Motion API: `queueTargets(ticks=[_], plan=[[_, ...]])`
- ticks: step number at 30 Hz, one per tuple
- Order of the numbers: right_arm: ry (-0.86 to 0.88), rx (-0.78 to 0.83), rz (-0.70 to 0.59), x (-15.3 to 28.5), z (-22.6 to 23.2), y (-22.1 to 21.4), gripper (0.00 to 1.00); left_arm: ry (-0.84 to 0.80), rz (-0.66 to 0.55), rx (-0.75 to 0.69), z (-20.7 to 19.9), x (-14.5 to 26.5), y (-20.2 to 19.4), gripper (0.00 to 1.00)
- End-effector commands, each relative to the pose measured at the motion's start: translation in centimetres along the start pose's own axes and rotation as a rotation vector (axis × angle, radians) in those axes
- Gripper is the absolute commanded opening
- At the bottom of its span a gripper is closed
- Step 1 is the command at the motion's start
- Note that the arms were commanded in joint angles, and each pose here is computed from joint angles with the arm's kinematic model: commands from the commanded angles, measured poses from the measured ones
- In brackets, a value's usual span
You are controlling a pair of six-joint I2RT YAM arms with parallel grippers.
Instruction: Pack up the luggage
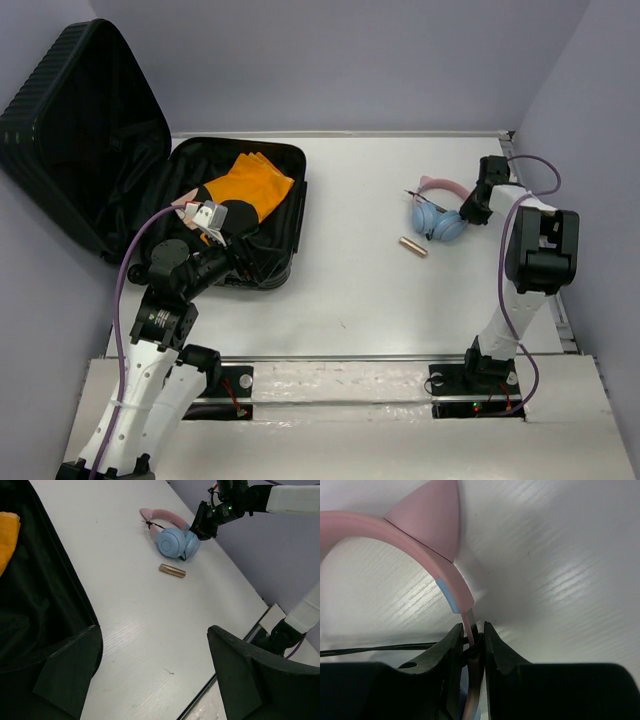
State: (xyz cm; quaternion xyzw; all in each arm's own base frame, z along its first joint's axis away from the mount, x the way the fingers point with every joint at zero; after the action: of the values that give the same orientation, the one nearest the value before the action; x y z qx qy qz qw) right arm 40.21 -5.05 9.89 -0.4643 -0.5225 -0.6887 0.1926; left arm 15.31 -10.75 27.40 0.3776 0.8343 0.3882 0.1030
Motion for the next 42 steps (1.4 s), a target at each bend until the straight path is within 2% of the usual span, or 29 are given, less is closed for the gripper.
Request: queueTargets(ticks=[1, 5, 10, 13, 15, 20, 21, 22, 23, 24, 25, 26, 27, 29, 30, 33, 35, 36, 37, 38, 39, 41, 42], plan=[[0.077, -0.019, -0.12, 3.4, 0.8, 2.6, 0.07, -0.019, 0.006, -0.005, -0.3, -0.1, 0.0, 0.99], [0.162, -0.042, -0.198, 6.0, 1.6, 4.6, 0.07, -0.013, 0.001, -0.003, -0.2, -0.1, 0.1, 0.99], [0.334, 0.067, -0.381, 13.8, 6.4, 6.1, 0.07, 0.0, -0.021, -0.006, -0.2, 0.1, 0.3, 0.99], [0.439, 0.16, -0.424, 17.4, 11.7, 5.1, 0.07, 0.032, -0.071, -0.013, -0.3, 0.5, 1.1, 0.98], [0.539, 0.2, -0.432, 19.6, 16.5, 3.9, 0.07, 0.078, -0.148, -0.018, -0.6, 0.9, 2.3, 0.98], [0.718, 0.292, -0.403, 22.2, 26.9, -0.2, 0.07, 0.044, -0.226, -0.018, -2.2, 1.7, 3.7, 0.98], [0.775, 0.271, -0.445, 24.3, 29.2, 0.5, 0.07, 0.045, -0.246, -0.022, -2.5, 2.0, 4.0, 0.98], [0.835, 0.298, -0.433, 25.7, 32.1, -1.2, 0.07, 0.049, -0.253, -0.021, -2.5, 2.0, 4.1, 0.98], [0.845, 0.31, -0.37, 23.4, 35.0, -3.1, 0.07, 0.061, -0.268, -0.021, -2.5, 2.1, 4.3, 0.98], [0.943, 0.292, -0.422, 26.6, 37.5, -2.0, 0.09, 0.065, -0.277, -0.024, -2.5, 2.1, 4.4, 0.98], [1.002, 0.314, -0.408, 27.2, 39.4, -2.7, 0.23, 0.073, -0.282, -0.025, -2.4, 2.2, 4.4, 0.98], [1.035, 0.332, -0.382, 27.2, 41.7, -3.0, 0.62, 0.093, -0.29, -0.03, -2.1, 2.2, 4.4, 0.98], [1.038, 0.344, -0.356, 26.8, 42.2, -3.2, 0.75, 0.104, -0.295, -0.032, -2.0, 2.3, 4.3, 0.98], [0.969, 0.404, -0.331, 25.3, 41.9, -3.9, 0.92, 0.131, -0.294, -0.036, -1.5, 2.4, 4.1, 0.98], [0.908, 0.417, -0.324, 24.3, 40.5, -3.6, 0.92, 0.14, -0.292, -0.044, -1.2, 2.5, 3.8, 0.98], [0.841, 0.465, -0.35, 23.4, 36.7, -2.7, 0.89, 0.157, -0.287, -0.043, -0.8, 2.6, 3.5, 0.98], [0.749, 0.551, -0.367, 22.7, 31.4, -3.0, 0.83, 0.151, -0.286, -0.053, -0.9, 2.7, 3.4, 0.99], [0.736, 0.56, -0.414, 24.8, 28.3, -2.0, 0.79, 0.15, -0.283, -0.054, -0.9, 2.7, 3.4, 0.99], [0.707, 0.599, -0.401, 24.4, 26.5, -2.8, 0.75, 0.149, -0.279, -0.055, -0.9, 2.7, 3.3, 0.99], [0.639, 0.7, -0.292, 21.4, 23.7, -6.3, 0.7, 0.142, -0.273, -0.056, -1.0, 2.6, 3.2, 0.99], [0.626, 0.7, -0.302, 22.6, 21.3, -6.5, 0.69, 0.136, -0.268, -0.056, -1.0, 2.6, 3.1, 0.99], [0.582, 0.746, -0.212, 21.6, 18.2, -9.3, 0.7, 0.127, -0.26, -0.053, -1.0, 2.5, 3.0, 0.99], [0.567, 0.778, -0.115, 19.9, 16.3, -12.2, 0.72, 0.125, -0.254, -0.053, -1.0, 2.5, 2.9, 0.99]])
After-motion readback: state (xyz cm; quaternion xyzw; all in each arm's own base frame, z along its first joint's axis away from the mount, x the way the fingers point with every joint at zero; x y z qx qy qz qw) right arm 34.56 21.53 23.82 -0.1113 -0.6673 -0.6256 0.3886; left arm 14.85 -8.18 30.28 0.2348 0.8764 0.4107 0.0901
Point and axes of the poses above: each gripper's point midway between its finger pads, its own x axis back along the fingers, its own z axis along the line the jaws close on, y = z × x, the point moved 8 cm from there along x, back along the fingers, and after that the axes turned 14 degrees about x, right-handed, at the moved point
